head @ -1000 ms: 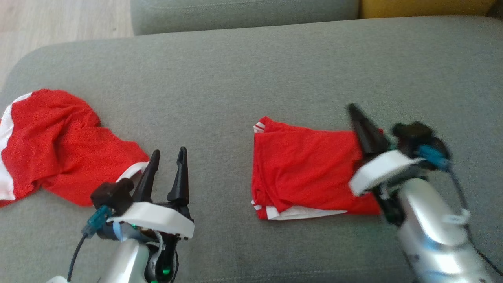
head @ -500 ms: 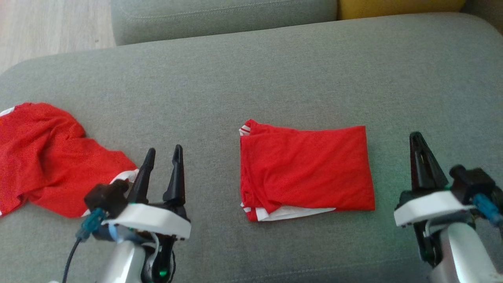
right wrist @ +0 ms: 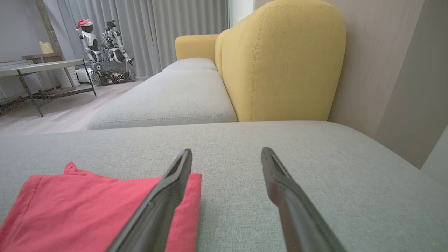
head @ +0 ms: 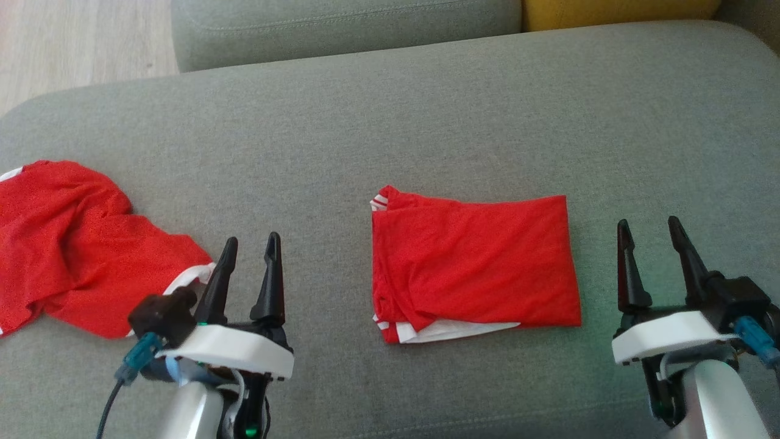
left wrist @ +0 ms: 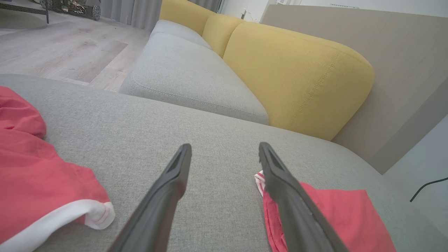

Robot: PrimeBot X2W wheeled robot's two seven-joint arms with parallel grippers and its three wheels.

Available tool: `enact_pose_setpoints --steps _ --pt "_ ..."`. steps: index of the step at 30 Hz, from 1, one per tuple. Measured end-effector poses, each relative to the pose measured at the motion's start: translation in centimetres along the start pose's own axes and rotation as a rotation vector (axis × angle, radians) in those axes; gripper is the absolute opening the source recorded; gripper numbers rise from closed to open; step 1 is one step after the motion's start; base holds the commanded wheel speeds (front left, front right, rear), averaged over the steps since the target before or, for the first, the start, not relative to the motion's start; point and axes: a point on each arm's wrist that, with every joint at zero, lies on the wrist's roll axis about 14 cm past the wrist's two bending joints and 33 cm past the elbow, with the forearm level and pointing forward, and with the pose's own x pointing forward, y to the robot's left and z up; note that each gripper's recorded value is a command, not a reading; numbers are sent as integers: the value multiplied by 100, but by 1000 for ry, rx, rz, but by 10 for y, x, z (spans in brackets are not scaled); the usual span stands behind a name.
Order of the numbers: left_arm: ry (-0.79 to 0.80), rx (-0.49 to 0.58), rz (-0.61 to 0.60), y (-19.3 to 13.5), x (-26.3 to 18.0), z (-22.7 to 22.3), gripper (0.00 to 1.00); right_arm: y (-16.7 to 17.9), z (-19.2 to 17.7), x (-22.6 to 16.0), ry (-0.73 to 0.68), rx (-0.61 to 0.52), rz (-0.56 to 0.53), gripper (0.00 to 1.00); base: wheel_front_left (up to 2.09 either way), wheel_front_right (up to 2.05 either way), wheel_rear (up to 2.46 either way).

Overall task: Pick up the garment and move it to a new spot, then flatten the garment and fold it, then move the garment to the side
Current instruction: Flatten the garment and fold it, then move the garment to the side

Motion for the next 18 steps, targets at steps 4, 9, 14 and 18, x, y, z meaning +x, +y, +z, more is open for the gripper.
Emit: enact_pose_setpoints --steps 4,9,14,18 --pt "6 -3 4 1 1 -2 100 5 -10 1 48 10 10 100 0 0 0" --pt "29 -8 14 6 2 -11 100 15 -45 0 191 76 26 100 0 0 0" --pt "53 -8 19 11 5 -19 100 25 -78 1 329 181 31 100 0 0 0" --pt "59 -5 22 15 7 -21 100 40 -89 11 372 220 63 100 0 0 0"
